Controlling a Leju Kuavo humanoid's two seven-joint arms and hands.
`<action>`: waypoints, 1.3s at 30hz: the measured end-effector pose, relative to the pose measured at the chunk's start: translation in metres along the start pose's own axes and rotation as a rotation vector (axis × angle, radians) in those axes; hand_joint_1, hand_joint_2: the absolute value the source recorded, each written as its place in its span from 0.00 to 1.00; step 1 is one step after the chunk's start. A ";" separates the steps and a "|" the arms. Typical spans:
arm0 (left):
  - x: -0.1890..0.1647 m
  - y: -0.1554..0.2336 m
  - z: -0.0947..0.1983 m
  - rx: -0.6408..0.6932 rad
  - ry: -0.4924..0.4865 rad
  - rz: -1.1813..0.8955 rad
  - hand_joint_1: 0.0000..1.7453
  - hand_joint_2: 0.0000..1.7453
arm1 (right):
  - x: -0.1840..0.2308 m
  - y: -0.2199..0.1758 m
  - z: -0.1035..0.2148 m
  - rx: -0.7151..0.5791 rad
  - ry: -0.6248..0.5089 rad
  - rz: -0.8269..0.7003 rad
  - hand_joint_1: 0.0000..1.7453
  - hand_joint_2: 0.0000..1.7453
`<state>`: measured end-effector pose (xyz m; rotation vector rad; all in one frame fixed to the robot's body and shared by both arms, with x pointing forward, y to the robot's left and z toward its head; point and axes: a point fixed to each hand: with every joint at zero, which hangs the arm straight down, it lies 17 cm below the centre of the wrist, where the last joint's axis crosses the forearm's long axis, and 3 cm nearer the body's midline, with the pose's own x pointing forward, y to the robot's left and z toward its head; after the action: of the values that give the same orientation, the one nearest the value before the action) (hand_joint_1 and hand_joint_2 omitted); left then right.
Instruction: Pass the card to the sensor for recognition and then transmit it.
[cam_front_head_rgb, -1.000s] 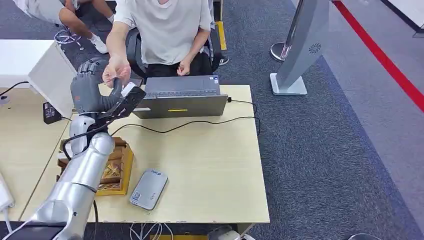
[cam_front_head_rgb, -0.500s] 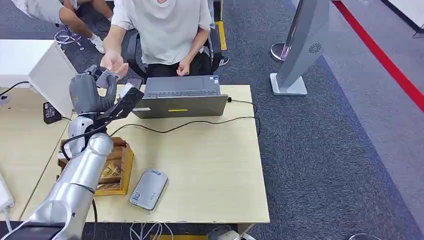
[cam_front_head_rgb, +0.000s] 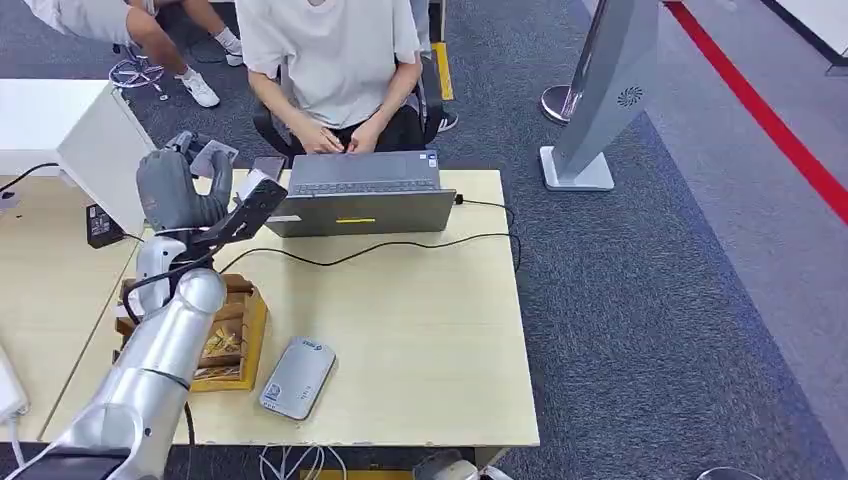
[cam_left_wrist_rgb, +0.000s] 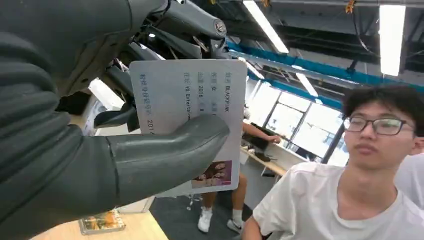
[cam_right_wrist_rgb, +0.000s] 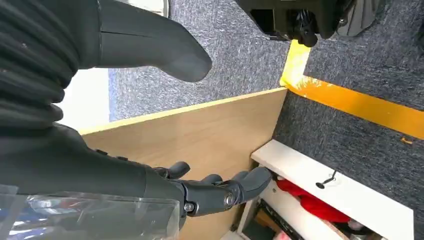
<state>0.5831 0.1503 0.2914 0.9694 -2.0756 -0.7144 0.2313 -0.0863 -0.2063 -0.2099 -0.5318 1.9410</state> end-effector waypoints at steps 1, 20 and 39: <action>0.005 0.003 0.002 0.015 -0.014 0.001 1.00 1.00 | 0.000 0.000 0.000 0.000 0.000 0.000 0.00 1.00; 0.160 0.076 0.098 0.213 -0.428 0.105 1.00 1.00 | -0.001 -0.001 0.000 -0.003 0.007 -0.007 0.00 1.00; 0.125 -0.076 0.167 -0.392 -0.276 0.088 1.00 1.00 | -0.004 -0.002 0.000 -0.016 0.030 -0.031 0.00 1.00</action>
<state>0.4249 0.0358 0.1860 0.5813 -2.0810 -1.2091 0.2352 -0.0890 -0.2059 -0.2387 -0.5278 1.9015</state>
